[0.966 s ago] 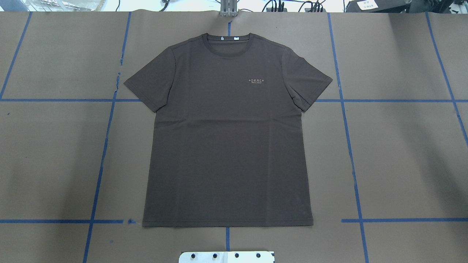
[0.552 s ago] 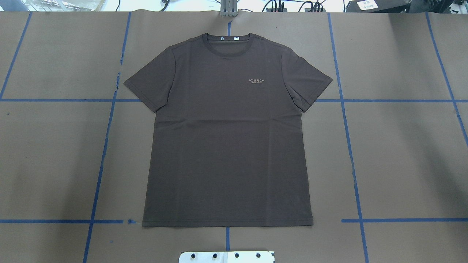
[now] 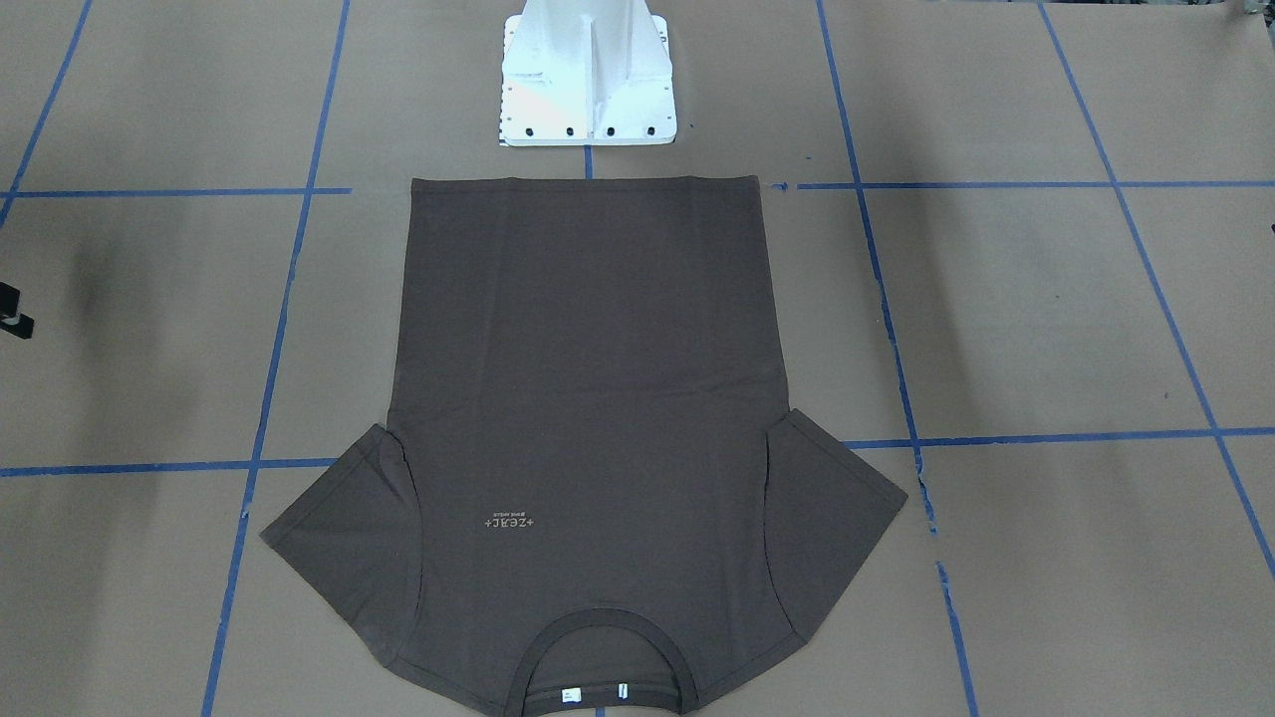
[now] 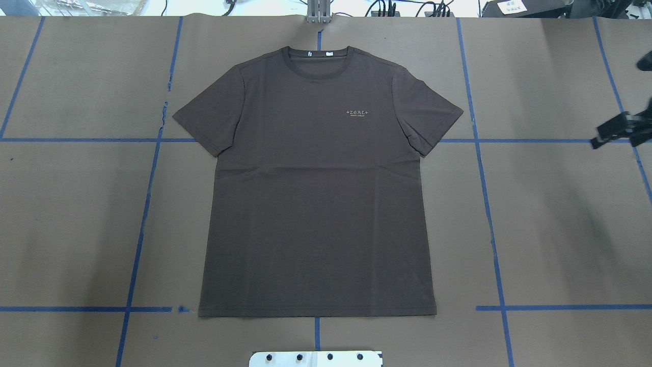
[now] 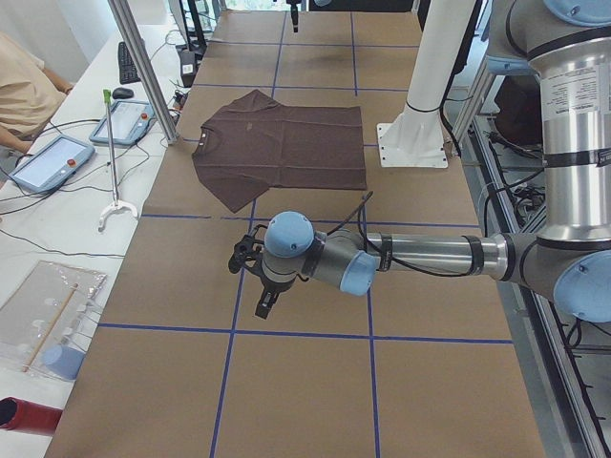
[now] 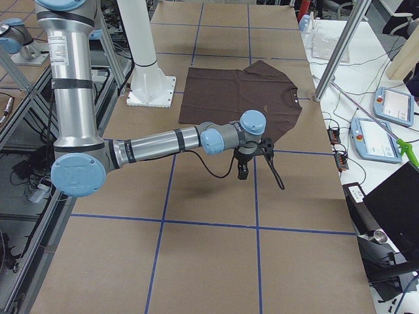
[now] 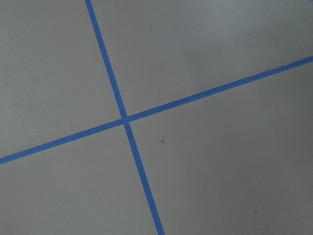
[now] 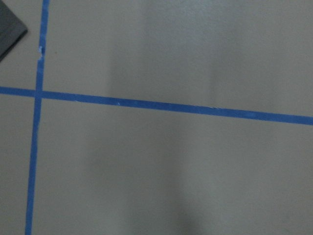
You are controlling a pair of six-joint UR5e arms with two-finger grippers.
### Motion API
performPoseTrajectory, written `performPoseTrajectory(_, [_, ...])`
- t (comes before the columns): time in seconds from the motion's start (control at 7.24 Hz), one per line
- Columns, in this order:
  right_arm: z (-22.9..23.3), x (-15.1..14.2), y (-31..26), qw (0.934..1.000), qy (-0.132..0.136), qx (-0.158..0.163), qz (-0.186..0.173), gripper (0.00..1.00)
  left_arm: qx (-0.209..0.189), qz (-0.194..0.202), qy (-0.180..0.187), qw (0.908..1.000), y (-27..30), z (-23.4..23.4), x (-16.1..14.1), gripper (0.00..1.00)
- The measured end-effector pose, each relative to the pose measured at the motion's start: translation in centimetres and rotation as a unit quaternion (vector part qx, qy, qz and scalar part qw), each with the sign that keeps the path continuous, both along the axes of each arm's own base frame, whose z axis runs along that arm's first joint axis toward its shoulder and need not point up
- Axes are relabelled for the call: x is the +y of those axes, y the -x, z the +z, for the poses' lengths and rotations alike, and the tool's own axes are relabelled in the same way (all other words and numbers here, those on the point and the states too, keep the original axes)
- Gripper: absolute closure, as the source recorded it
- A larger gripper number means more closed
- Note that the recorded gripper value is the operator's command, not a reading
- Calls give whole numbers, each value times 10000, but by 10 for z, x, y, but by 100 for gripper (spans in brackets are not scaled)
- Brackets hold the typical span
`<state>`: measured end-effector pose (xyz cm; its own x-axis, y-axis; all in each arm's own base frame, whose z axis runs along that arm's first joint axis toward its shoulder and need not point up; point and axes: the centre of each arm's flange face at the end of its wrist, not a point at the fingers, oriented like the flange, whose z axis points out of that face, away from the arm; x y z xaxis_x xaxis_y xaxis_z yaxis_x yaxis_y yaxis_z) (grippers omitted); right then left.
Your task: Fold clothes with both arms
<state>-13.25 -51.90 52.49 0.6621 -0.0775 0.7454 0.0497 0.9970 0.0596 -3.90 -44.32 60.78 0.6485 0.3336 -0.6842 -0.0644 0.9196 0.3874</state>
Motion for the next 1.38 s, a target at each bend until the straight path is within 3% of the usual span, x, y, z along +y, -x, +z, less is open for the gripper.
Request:
performPoseTrajectory(0.28, [-47,-43,94,9980,165,-32,614,0,4,11,18,10000,-1,8,-1,0])
performPoseTrajectory(0.41, [-73,-72,146,9965,285,-122,778,0,10,9,-22,10000,-1,11,-1,0])
performPoseTrajectory(0.69, [-74,-118,202,9943,326,-291,969,5,35,2,-69,10000,-1,12,0,0])
performPoseTrajectory(0.97, [-77,-139,221,9907,514,-393,1200,19,300,59,-2,9995,-4,10,2,0])
performPoseTrajectory(1.38, [-70,-142,232,9898,624,-321,1239,23,435,84,42,9990,-6,9,4,0])
